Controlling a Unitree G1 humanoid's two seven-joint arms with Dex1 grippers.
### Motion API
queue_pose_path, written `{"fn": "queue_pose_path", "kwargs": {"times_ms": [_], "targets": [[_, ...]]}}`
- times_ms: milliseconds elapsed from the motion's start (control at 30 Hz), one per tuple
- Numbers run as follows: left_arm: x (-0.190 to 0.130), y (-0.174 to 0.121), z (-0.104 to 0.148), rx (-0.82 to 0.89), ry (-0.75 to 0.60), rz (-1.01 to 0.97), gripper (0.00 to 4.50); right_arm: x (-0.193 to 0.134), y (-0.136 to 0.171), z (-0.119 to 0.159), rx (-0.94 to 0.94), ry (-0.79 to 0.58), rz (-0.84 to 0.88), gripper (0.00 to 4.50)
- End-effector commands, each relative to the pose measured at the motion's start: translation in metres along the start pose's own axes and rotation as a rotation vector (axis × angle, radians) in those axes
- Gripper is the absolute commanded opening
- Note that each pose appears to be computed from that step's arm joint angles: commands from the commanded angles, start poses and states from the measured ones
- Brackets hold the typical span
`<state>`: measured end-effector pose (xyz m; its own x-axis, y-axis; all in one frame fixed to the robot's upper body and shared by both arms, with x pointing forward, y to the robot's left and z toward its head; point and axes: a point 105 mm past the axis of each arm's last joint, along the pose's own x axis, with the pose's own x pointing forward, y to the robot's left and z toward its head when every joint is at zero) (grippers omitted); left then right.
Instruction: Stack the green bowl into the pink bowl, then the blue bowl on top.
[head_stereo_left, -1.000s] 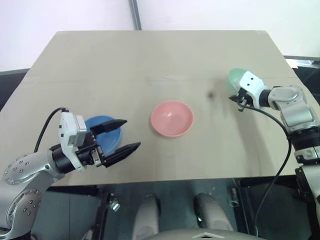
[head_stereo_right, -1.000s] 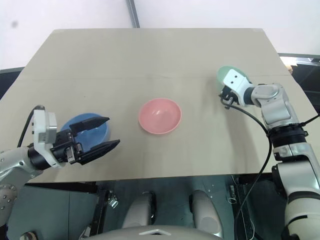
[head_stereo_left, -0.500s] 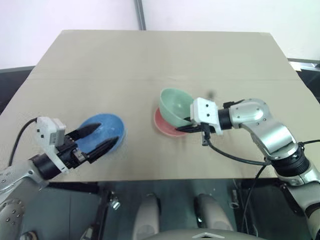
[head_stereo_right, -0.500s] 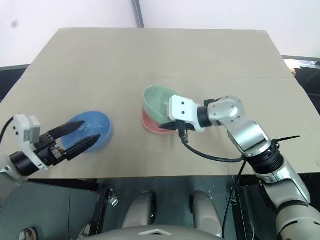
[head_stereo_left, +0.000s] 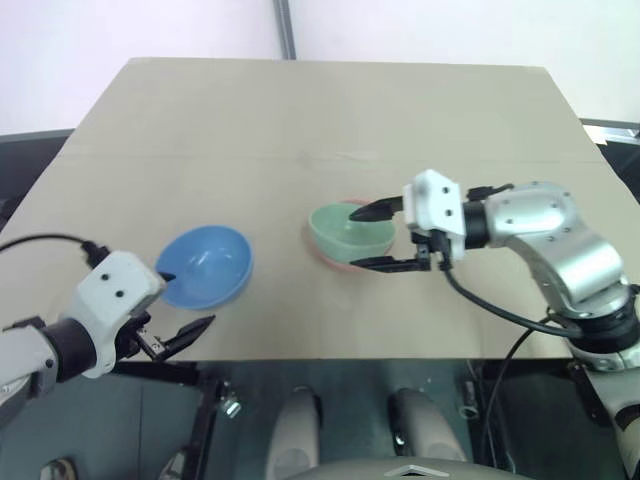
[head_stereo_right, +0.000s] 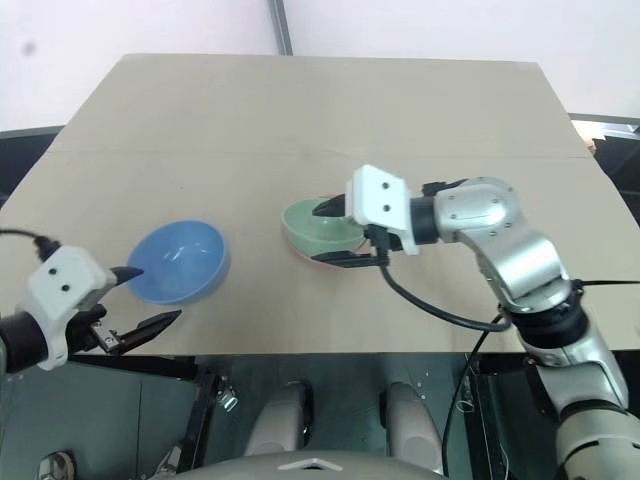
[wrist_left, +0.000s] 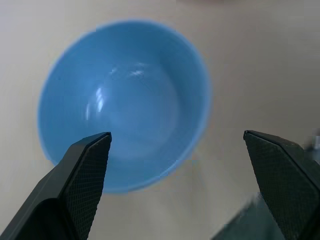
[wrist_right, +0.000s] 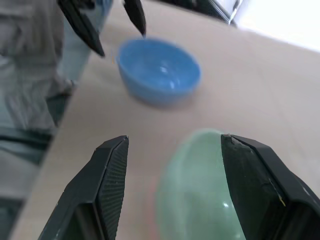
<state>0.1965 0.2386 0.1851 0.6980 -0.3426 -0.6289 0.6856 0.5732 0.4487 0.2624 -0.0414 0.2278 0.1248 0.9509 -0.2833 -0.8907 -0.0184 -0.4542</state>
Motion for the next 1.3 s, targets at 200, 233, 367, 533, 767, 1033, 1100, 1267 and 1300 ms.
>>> {"fn": "queue_pose_path", "kwargs": {"times_ms": [200, 233, 367, 533, 767, 1033, 1100, 1267, 1300], "targets": [[0.008, 0.006, -0.003, 0.329, 0.282, -0.057, 4.50, -0.027, -0.002, 0.008, 0.020, 0.017, -0.060, 3.22], [0.011, 0.007, -0.006, 0.341, 0.309, -0.056, 4.50, -0.031, 0.000, 0.007, 0.008, 0.024, -0.056, 3.22], [0.021, 0.011, -0.014, 0.380, 0.354, -0.044, 4.50, -0.040, 0.013, 0.005, -0.018, 0.043, -0.035, 3.22], [0.037, 0.012, -0.023, 0.407, 0.365, -0.035, 3.95, -0.046, 0.028, 0.002, -0.034, 0.064, -0.008, 3.29], [0.049, 0.006, -0.029, 0.398, 0.356, -0.069, 0.74, -0.046, 0.028, 0.003, -0.062, 0.051, -0.036, 3.29], [0.049, 0.013, -0.019, 0.424, 0.298, -0.051, 0.05, -0.047, 0.024, -0.001, -0.061, 0.053, -0.058, 3.29], [0.047, 0.016, -0.004, 0.451, 0.230, -0.041, 0.05, -0.047, 0.022, -0.002, -0.060, 0.054, -0.065, 3.29], [0.033, 0.026, 0.067, 0.563, -0.060, -0.055, 0.05, -0.051, 0.017, -0.003, -0.058, 0.062, -0.100, 3.29], [0.031, 0.028, 0.078, 0.584, -0.091, -0.068, 0.05, -0.052, 0.016, -0.003, -0.057, 0.064, -0.110, 3.29]]}}
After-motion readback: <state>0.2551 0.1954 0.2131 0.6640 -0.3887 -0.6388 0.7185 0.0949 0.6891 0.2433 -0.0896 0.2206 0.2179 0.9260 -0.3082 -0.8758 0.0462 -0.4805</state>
